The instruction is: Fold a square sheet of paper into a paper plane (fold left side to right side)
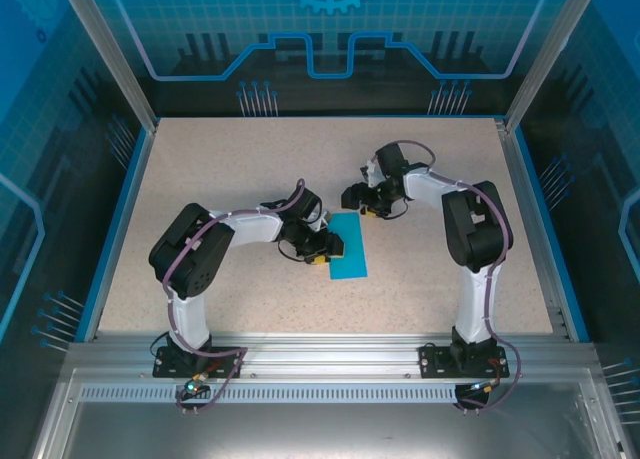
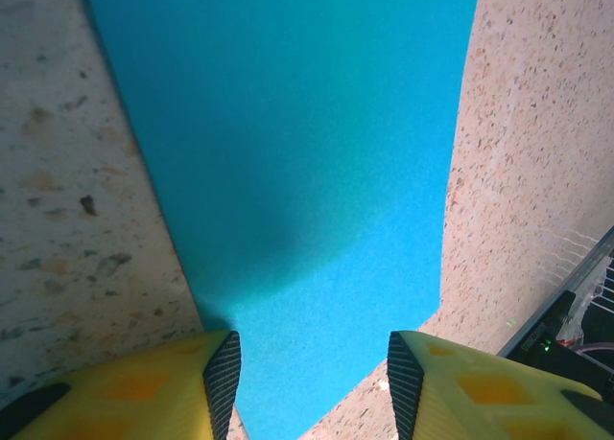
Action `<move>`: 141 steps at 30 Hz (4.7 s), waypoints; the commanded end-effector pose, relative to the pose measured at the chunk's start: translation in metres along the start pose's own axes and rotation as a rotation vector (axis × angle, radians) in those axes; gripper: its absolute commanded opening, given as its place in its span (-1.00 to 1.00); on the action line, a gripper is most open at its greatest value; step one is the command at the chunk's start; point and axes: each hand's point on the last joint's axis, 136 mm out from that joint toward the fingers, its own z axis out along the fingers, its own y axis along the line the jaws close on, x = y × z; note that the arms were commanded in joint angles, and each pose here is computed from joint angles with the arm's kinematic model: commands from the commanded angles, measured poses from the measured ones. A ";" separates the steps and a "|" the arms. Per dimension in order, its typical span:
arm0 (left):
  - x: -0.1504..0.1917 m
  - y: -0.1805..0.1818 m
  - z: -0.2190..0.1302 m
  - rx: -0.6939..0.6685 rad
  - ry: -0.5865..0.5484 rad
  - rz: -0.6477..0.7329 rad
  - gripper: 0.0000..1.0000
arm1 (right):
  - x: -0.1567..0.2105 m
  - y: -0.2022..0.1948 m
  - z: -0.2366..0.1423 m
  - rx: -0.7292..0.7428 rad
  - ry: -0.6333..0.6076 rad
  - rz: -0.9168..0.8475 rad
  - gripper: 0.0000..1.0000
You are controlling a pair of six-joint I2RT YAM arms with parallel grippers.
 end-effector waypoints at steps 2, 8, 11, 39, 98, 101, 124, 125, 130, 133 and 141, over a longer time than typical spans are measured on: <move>0.013 0.017 0.005 -0.054 0.032 -0.024 -0.01 | 0.004 0.004 0.009 -0.016 0.034 -0.018 0.43; 0.013 0.018 0.005 -0.055 0.033 -0.027 -0.01 | 0.007 0.007 0.013 -0.034 0.048 -0.021 0.39; 0.013 0.018 0.005 -0.057 0.034 -0.028 -0.02 | 0.007 0.009 0.014 -0.045 0.050 -0.022 0.36; 0.011 0.016 0.003 -0.054 0.023 -0.023 -0.02 | 0.030 0.021 -0.005 -0.117 0.021 -0.081 0.26; 0.012 -0.030 -0.101 0.023 -0.394 0.290 0.41 | 0.060 0.015 -0.002 -0.106 0.136 -0.067 0.32; 0.017 -0.029 -0.107 0.018 -0.410 0.303 0.41 | 0.059 0.011 0.001 -0.097 0.139 -0.068 0.32; 0.022 -0.036 -0.120 0.024 -0.431 0.336 0.15 | 0.048 -0.005 0.012 -0.129 0.132 -0.119 0.04; 0.022 -0.036 -0.119 0.025 -0.430 0.337 0.13 | 0.049 -0.003 0.011 -0.140 0.134 -0.117 -0.03; 0.021 -0.041 -0.117 0.035 -0.430 0.359 0.12 | 0.048 0.007 -0.002 -0.179 0.115 -0.079 -0.25; 0.023 -0.047 -0.114 0.035 -0.423 0.395 0.12 | 0.048 0.015 -0.011 -0.198 0.110 -0.042 -0.28; 0.039 -0.065 -0.085 -0.028 -0.376 0.522 0.22 | 0.062 0.017 -0.018 -0.194 0.167 0.062 -0.30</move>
